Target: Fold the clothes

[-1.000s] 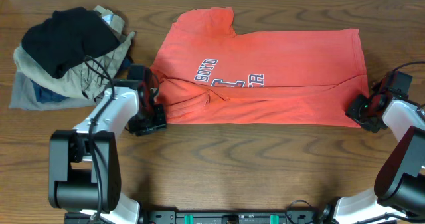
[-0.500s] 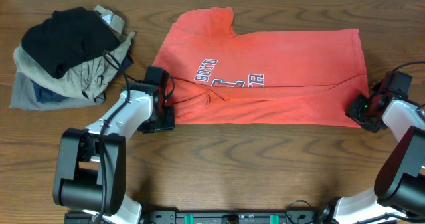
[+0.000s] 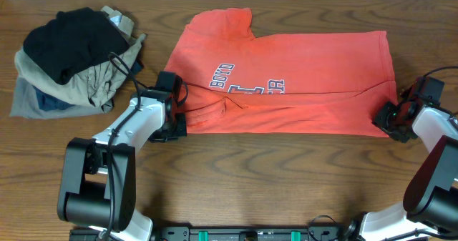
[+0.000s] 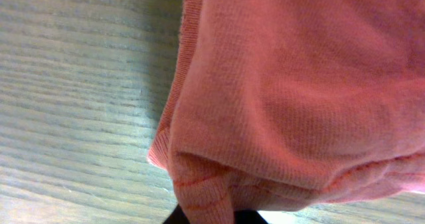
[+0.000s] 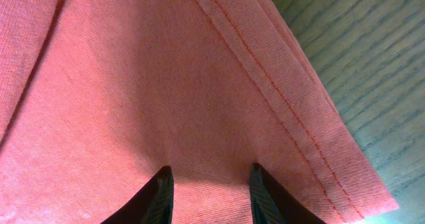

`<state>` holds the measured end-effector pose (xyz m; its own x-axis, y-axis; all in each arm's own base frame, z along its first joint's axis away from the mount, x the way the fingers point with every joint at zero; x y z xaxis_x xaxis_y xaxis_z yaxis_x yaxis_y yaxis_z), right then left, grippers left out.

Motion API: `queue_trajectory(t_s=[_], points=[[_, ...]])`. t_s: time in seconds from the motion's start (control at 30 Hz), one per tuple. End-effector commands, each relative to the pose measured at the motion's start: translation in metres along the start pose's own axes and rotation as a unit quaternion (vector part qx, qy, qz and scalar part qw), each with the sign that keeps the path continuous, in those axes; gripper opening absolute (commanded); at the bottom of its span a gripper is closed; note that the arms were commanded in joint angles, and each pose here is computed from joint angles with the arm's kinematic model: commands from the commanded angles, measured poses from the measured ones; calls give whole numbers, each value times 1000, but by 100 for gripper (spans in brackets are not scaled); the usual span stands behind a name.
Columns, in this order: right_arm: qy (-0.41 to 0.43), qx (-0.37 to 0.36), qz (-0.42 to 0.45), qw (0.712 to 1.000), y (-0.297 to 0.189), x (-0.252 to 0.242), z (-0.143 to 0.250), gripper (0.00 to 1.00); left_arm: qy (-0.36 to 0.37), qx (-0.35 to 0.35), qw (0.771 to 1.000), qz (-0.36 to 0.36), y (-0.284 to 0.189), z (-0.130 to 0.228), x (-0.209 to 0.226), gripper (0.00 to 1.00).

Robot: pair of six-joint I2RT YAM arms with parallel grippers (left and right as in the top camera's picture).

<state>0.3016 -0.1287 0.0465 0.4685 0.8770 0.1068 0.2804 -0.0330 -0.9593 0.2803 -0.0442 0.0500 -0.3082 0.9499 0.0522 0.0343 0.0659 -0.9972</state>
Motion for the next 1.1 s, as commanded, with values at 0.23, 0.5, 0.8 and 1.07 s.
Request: queue_trajectory(t_s=[0.23,0.5,0.8,1.07], points=[[-3,32,31,999,9,-9,16,36,-20,-32,989,-142,-7,-1,40,6],[-3,35,48,998,8,-13,17,36,-58,-42,983,-169,-15,-2,56,6],[17,82,104,991,4,-27,36,33,-79,16,979,-186,-18,22,64,6],[22,100,107,989,2,-30,43,50,-73,41,988,-133,-26,29,53,7]])
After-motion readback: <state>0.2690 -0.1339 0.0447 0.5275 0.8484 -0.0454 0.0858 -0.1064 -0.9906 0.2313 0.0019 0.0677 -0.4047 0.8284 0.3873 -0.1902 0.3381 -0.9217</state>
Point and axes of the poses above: each gripper's point midway between its finger pads, its own y axis out along the fingers, its own x axis along the line the jaws close on, z = x × y, the point moved 5 cm from there along -y, back along the fingers, and after that the axes turned 11 degrees about -y, right-handed, at the moved point
